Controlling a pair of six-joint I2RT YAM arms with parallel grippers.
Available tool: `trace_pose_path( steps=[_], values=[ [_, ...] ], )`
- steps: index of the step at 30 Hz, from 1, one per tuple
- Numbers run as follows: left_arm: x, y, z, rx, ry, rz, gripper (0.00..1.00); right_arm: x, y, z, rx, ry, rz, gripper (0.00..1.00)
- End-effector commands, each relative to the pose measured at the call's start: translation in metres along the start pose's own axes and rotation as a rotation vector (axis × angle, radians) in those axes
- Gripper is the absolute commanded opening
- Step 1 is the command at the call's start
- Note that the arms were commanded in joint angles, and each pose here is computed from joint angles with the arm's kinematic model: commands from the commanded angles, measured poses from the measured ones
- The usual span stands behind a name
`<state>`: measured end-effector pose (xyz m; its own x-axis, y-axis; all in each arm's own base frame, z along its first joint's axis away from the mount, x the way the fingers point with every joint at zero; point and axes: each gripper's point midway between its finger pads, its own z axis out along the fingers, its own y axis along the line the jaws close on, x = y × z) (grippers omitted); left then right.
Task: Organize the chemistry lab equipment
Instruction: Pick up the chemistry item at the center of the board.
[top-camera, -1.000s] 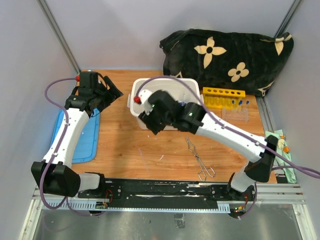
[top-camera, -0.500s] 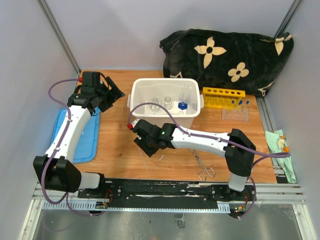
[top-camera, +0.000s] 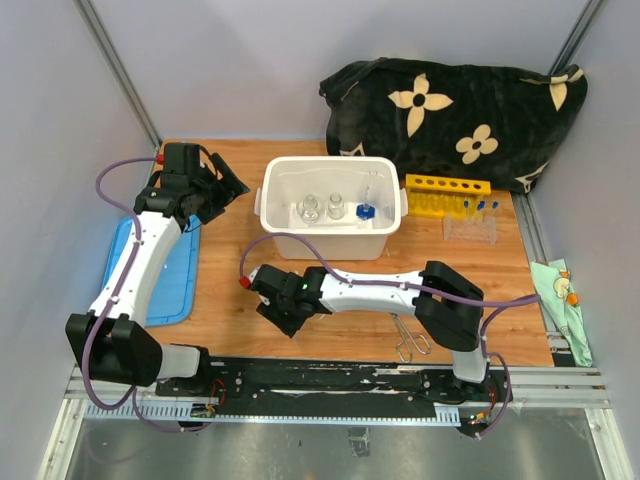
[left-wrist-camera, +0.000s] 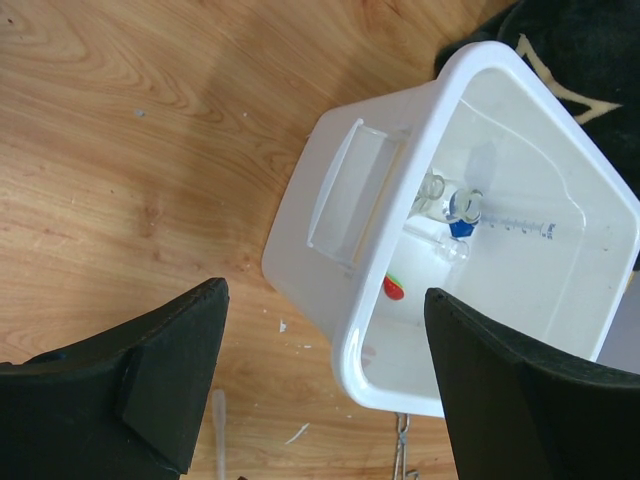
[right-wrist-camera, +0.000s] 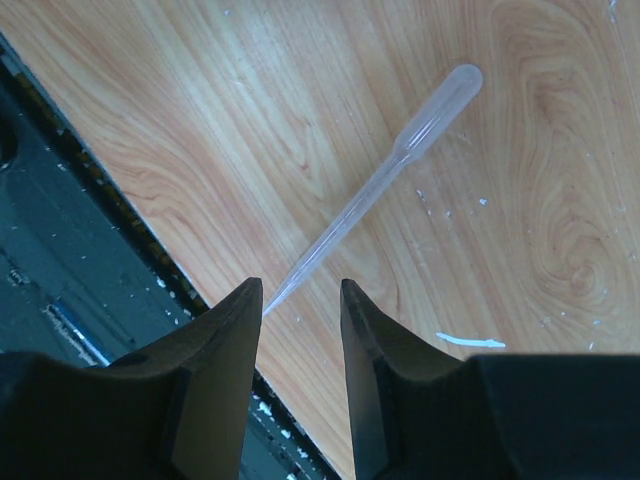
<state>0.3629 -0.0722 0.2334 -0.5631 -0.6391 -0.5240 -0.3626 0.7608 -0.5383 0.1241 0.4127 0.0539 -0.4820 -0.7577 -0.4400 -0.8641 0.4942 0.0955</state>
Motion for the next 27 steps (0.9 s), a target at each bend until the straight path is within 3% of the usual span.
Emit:
trace_pose_path(
  steps=[1, 16, 27],
  values=[
    [-0.006, 0.000, -0.008, 0.012, -0.030, 0.016, 0.83, 0.002, -0.002, 0.012, 0.013, 0.013, -0.028, 0.38],
    [-0.009, 0.002, -0.014, 0.001, -0.048, 0.026, 0.84, 0.010, -0.010, 0.040, 0.028, 0.067, -0.055, 0.36],
    [-0.008, 0.003, -0.011, -0.004, -0.043, 0.026, 0.84, 0.013, -0.027, 0.025, 0.073, 0.086, -0.069, 0.02]
  ],
)
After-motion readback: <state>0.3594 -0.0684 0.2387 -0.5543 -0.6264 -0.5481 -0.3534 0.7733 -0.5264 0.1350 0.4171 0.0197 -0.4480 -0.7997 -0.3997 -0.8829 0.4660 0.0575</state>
